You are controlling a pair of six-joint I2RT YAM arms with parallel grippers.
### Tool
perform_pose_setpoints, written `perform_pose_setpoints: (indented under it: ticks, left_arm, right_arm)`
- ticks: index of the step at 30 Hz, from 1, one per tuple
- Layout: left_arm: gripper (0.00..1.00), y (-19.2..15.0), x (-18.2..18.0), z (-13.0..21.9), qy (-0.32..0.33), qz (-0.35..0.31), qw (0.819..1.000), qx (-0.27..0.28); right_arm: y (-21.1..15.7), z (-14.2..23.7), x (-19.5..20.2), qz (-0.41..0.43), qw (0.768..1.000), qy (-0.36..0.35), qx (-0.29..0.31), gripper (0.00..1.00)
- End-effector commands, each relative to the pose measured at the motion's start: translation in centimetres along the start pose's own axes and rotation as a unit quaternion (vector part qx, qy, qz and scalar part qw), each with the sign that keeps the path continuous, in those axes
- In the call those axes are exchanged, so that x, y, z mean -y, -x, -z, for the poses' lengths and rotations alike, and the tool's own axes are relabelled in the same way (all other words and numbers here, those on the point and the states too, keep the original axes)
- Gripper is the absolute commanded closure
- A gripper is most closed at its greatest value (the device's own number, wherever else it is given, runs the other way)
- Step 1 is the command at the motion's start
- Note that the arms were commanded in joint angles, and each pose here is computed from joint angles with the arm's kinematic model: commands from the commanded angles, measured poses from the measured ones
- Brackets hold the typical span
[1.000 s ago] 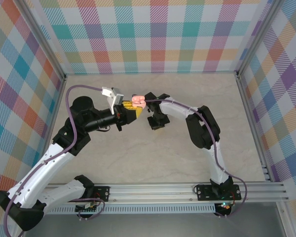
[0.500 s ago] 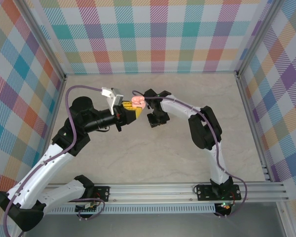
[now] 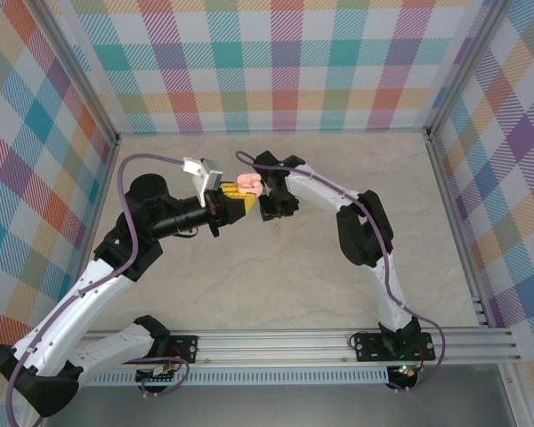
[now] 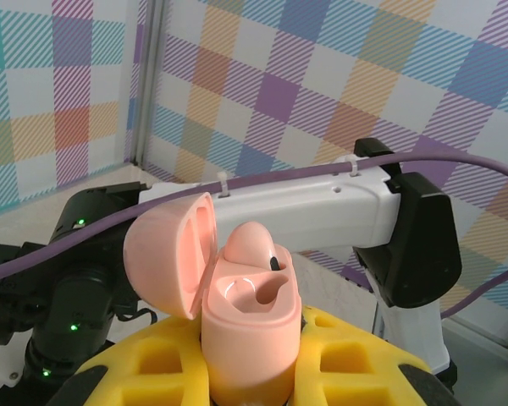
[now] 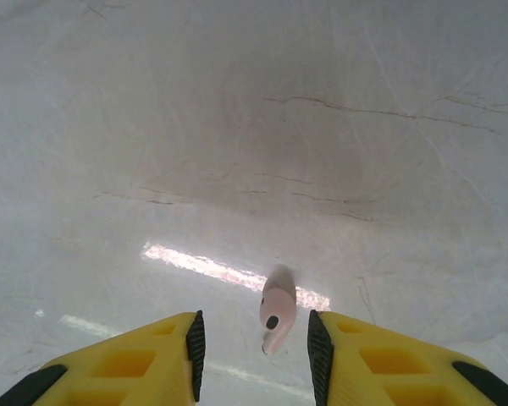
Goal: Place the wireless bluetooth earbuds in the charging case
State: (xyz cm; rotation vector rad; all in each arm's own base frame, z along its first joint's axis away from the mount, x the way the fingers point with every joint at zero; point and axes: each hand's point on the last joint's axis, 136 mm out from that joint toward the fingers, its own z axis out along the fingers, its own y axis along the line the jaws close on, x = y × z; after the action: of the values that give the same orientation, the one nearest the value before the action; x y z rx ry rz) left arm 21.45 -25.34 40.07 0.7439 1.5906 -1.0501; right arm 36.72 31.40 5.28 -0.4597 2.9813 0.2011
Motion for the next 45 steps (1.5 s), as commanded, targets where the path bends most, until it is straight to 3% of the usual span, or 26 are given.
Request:
perform_pose_setpoints:
  ticks: [1,25,33,45]
  left_arm:
    - [0.96,0.9,1.1,0.6,-0.013,-0.016,1.0,0.012]
    - [0.96,0.8,1.1,0.8,-0.008,-0.017,1.0,0.014]
    - [0.96,0.8,1.0,0.9,-0.005,-0.019,1.0,0.015]
    - [0.96,0.2,0.2,0.6,0.009,-0.01,1.0,0.006]
  right_arm:
    - [-1.0,-0.8,-0.1,-0.007,0.999,-0.008,-0.031,0.63]
    - [-2.9,-3.8,0.8,0.0,0.995,-0.06,-0.086,0.69]
    - [-3.6,-4.6,1.4,-0.002,0.992,-0.077,-0.099,0.78]
    - [-1.9,-1.7,1.5,-0.038,0.999,-0.016,-0.027,0.81]
